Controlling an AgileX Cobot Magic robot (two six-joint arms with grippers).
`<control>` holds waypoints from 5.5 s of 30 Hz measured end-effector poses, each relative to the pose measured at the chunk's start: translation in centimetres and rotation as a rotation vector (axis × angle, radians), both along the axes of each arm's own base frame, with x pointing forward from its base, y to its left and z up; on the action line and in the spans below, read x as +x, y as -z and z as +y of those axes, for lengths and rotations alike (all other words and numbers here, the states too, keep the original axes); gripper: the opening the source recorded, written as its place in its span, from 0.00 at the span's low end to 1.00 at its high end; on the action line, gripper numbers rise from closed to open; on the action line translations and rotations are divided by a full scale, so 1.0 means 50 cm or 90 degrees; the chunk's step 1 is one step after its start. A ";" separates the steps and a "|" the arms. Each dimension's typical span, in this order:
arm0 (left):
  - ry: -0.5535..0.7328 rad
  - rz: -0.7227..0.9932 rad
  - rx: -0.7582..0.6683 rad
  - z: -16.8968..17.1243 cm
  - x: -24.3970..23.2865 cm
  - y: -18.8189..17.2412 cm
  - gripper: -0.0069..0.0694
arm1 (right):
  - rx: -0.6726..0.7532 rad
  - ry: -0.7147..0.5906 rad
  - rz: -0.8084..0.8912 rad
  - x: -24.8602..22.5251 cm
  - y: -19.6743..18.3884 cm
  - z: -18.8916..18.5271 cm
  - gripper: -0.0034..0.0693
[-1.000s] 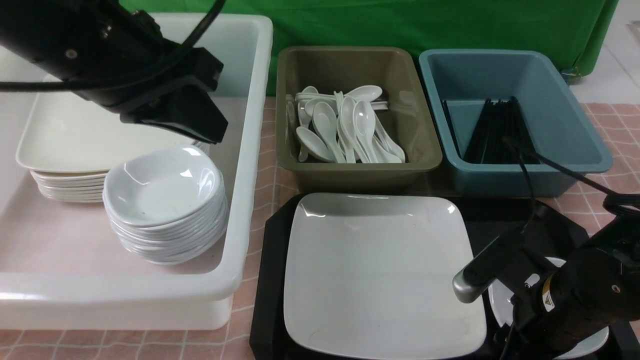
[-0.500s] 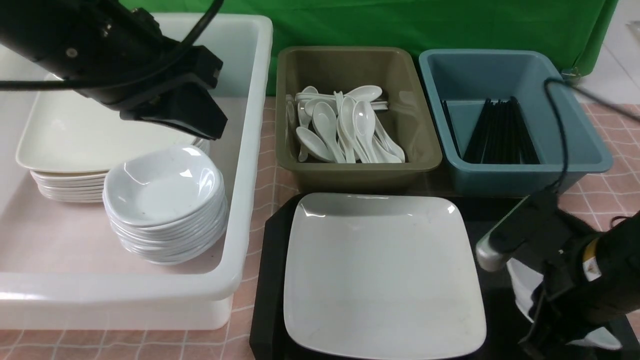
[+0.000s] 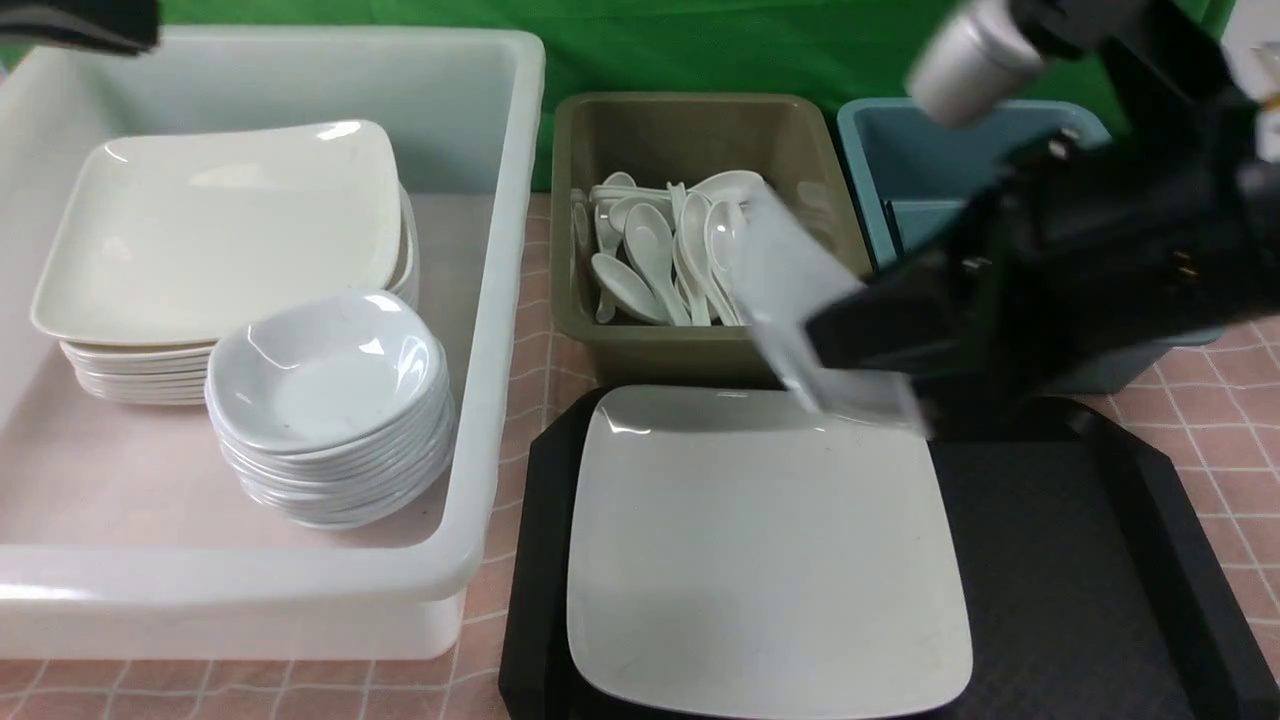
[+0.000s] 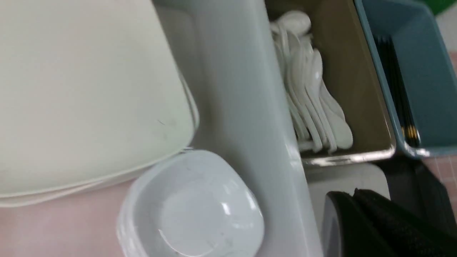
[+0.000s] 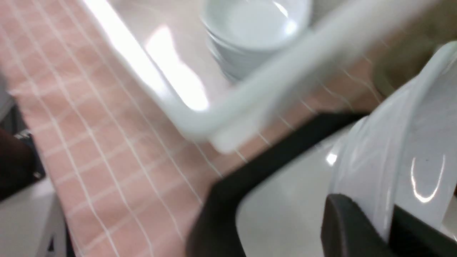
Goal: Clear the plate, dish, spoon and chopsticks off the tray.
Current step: Use the right arm to put the small plate into the large storage box on the left, then use the right arm to grab a plate from the dinner plate, then use the right arm to put the plate into the large storage box on the left
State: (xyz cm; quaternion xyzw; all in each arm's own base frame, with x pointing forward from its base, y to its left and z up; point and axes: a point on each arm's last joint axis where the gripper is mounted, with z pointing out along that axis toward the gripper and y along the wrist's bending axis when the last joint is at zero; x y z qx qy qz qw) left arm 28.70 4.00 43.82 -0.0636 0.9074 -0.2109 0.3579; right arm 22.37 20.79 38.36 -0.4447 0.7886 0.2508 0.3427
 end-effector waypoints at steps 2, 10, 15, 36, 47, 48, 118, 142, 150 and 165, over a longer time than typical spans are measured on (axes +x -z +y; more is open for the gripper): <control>-0.039 -0.003 -0.003 0.035 -0.007 -0.002 0.11 | 0.017 -0.040 -0.018 0.007 -0.004 0.054 0.16; -0.110 -0.003 -0.003 0.097 -0.023 -0.002 0.11 | 0.031 -0.167 -0.113 0.073 0.061 0.304 0.16; -0.100 -0.005 0.007 0.097 -0.024 -0.001 0.11 | -0.015 -0.211 -0.156 0.130 0.165 0.407 0.18; -0.085 -0.004 0.006 0.085 -0.020 0.000 0.11 | -0.180 -0.187 -0.064 0.059 0.030 0.285 0.55; 0.128 0.028 0.044 -0.090 0.006 0.037 0.12 | -0.166 0.001 -0.066 -0.057 -0.164 0.030 0.09; 0.141 0.038 0.051 -0.102 0.006 0.045 0.12 | -0.175 0.023 -0.048 -0.059 -0.152 0.005 0.09; 0.190 0.068 0.041 -0.143 0.003 0.077 0.12 | 0.153 0.500 0.527 0.030 0.340 -0.308 0.13; -0.121 -0.242 0.164 0.048 -0.128 -0.201 0.12 | 0.292 0.269 0.218 0.066 -0.070 -0.167 0.13; -0.193 -0.210 0.129 0.097 -0.161 -0.196 0.12 | 0.328 0.209 0.231 0.288 0.011 0.125 0.13; -0.198 -0.181 0.094 0.108 -0.145 -0.161 0.12 | 0.423 0.258 0.321 0.465 0.290 0.346 0.13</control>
